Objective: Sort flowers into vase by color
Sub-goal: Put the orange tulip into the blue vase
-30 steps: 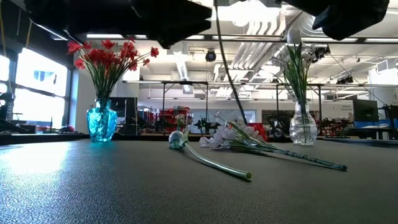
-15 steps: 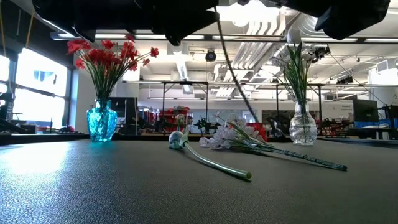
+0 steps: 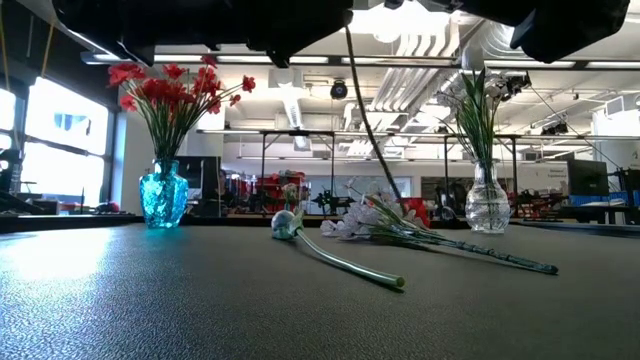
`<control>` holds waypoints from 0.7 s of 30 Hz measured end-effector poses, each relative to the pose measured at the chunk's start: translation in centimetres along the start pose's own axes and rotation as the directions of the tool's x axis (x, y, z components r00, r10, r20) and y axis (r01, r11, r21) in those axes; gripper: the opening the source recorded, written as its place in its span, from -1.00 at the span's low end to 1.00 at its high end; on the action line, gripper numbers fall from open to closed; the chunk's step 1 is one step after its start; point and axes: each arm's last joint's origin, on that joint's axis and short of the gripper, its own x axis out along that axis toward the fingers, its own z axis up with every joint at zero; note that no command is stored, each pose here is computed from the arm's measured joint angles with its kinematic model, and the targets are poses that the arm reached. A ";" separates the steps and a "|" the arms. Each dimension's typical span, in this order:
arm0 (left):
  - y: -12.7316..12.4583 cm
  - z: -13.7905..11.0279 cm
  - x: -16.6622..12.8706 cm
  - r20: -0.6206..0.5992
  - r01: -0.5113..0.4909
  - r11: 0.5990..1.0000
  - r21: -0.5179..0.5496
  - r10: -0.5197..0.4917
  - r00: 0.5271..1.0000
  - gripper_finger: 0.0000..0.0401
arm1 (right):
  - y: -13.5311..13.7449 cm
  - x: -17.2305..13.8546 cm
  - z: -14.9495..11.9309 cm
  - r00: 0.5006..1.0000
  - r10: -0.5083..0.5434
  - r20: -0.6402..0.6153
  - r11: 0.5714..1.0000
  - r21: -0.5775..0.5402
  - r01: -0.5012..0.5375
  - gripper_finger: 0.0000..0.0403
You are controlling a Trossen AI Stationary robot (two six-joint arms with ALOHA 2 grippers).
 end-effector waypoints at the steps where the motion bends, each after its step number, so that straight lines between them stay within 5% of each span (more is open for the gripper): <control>1: 0.0 0.0 0.0 -0.003 0.000 1.000 0.001 0.000 1.000 -0.39 | 0.0 0.0 0.0 1.000 0.001 -0.003 1.000 0.000 -0.001 -1.00; 10: 0.1 0.2 -0.2 -0.019 -0.027 1.000 0.003 0.027 0.999 -0.96 | 0.3 0.0 -0.6 0.998 0.029 -0.062 0.996 0.085 -0.024 -0.99; 14: 0.5 0.9 -1.3 -0.133 -0.176 0.984 0.034 0.180 0.975 -0.96 | 0.0 -0.2 0.1 0.990 -0.019 -0.140 0.997 0.070 0.029 -0.81; 17: 1.3 2.4 -2.9 -0.239 -0.375 0.924 0.070 0.380 0.893 -0.99 | -0.7 -0.9 1.6 0.963 -0.067 -0.262 0.995 0.055 0.084 -0.60; 21: 3.3 5.6 -6.1 -0.298 -0.600 0.783 0.162 0.619 0.727 -0.99 | -1.6 -2.4 3.4 0.915 -0.058 -0.398 0.994 0.066 0.091 -0.39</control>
